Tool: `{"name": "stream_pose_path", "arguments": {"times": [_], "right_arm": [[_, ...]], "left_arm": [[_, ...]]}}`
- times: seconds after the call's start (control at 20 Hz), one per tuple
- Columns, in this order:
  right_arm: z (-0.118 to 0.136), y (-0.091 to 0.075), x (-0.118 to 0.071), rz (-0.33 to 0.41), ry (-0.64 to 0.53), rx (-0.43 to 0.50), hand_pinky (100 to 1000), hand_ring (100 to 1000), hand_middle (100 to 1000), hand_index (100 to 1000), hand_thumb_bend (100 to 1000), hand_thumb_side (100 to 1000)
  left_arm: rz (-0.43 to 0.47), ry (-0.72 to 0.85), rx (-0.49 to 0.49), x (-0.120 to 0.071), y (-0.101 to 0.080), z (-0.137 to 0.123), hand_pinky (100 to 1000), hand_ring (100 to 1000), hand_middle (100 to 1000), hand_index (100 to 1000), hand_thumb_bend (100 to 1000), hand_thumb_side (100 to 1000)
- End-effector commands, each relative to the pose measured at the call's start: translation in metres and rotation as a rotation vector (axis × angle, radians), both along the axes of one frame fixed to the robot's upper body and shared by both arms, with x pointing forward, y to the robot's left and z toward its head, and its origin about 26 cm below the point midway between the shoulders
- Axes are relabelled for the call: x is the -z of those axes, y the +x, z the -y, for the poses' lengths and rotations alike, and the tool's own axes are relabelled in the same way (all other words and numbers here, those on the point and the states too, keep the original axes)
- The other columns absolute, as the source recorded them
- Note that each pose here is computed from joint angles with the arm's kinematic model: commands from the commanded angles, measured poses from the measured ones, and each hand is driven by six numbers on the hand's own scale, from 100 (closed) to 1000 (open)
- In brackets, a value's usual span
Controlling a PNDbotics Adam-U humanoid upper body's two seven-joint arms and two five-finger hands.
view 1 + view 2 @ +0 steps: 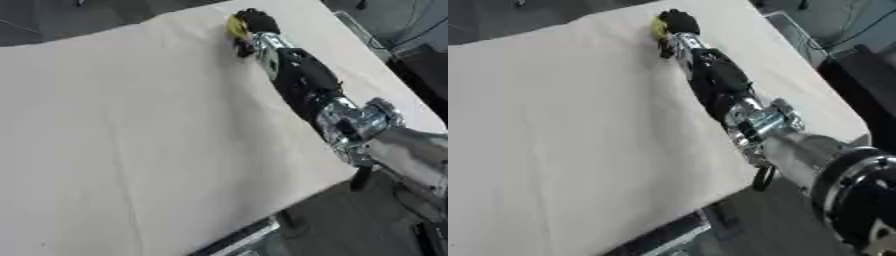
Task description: Pick up the objects with one hand, pass them to the other hand, and then place them into the box on the other side of the table.
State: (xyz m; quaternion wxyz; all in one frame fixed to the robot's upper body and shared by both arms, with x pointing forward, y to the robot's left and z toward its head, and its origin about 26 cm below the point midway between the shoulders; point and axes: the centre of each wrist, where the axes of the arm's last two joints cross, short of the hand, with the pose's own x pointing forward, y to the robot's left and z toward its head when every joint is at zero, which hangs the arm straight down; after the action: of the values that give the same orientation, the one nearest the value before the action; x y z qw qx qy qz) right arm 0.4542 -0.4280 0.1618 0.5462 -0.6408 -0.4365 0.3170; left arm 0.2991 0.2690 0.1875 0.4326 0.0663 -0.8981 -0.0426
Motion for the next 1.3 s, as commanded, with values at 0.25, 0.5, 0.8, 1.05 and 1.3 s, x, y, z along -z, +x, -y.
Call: {"name": "stream_pose_path", "arguments": {"times": [0.25,0.5,0.8,1.05,1.3], "right_arm": [[-0.012,-0.001,-0.057,0.271,-0.142,-0.061,678,608,517,499,100,100],[-0.069,0.005,-0.057,0.387,-0.235,-0.303,690,611,509,500,100,100],[-0.173,0.003,-0.037,0.525,-0.309,-0.658,697,618,512,501,100,100],[-0.254,-0.02,-0.023,0.664,-0.276,-0.958,698,617,514,500,100,100],[-0.31,-0.051,-0.026,0.69,-0.226,-1.234,700,611,513,501,100,100]], "left_arm": [[-0.005,0.009,-0.003,-0.004,-0.004,-0.002,725,1000,860,677,413,694],[-0.075,0.016,0.02,0.008,0.001,-0.001,726,1000,867,681,414,708],[-0.155,0.071,0.094,0.018,0.017,0.005,731,1000,880,693,416,721],[-0.192,0.121,0.179,0.02,0.032,0.014,735,1000,889,703,418,726],[-0.246,0.191,0.265,0.026,0.042,0.025,737,1000,896,717,428,748]]}}
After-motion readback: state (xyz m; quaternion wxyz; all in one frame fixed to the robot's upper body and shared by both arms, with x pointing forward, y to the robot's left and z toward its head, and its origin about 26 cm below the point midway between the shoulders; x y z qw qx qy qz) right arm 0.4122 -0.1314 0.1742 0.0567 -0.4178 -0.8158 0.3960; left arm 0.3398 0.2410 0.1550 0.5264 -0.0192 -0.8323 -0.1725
